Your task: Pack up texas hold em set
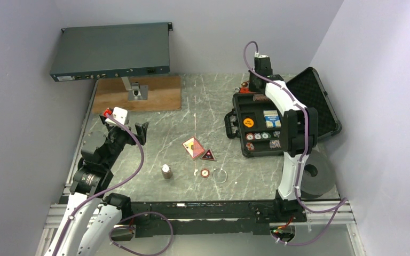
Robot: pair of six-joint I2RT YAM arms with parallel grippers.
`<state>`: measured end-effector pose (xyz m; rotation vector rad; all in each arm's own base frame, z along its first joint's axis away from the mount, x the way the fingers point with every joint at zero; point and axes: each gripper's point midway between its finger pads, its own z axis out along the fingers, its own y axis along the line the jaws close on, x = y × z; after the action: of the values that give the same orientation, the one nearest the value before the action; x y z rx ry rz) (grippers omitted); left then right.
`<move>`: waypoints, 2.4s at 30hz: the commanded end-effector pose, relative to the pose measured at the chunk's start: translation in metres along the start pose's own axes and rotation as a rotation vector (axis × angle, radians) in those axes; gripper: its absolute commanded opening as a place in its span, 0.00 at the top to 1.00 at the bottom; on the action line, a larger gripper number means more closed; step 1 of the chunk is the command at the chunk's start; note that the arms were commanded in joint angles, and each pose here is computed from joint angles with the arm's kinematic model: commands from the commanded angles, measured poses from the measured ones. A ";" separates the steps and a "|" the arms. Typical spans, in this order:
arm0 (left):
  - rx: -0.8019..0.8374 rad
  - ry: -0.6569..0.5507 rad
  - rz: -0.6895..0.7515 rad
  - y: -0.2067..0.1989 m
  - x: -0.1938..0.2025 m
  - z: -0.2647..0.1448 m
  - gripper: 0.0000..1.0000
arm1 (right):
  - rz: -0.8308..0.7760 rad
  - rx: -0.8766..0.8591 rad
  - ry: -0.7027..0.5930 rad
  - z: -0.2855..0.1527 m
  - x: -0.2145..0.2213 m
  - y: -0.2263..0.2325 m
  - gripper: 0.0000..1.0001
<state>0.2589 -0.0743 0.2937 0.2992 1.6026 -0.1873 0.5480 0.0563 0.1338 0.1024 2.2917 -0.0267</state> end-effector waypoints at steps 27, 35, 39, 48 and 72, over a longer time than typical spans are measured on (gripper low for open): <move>0.012 -0.033 0.003 -0.002 -0.012 0.000 0.12 | -0.169 0.390 0.171 0.057 0.047 -0.087 0.95; 0.005 -0.034 0.005 -0.001 -0.012 0.000 0.12 | -0.153 0.332 0.163 0.053 0.040 -0.080 0.94; 0.007 -0.031 0.006 -0.001 -0.011 0.001 0.12 | -0.139 0.239 0.108 0.037 0.019 -0.058 0.81; -0.001 -0.039 0.009 0.000 -0.013 -0.001 0.12 | -0.142 0.078 -0.020 -0.017 -0.021 0.005 0.53; -0.100 -0.036 -0.022 0.017 -0.017 -0.009 0.10 | -0.165 -0.668 0.119 -0.167 0.092 0.194 0.13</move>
<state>0.2573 -0.0688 0.2903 0.2777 1.6197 -0.1651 0.4104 0.2192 0.1357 -0.3401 2.4245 0.4388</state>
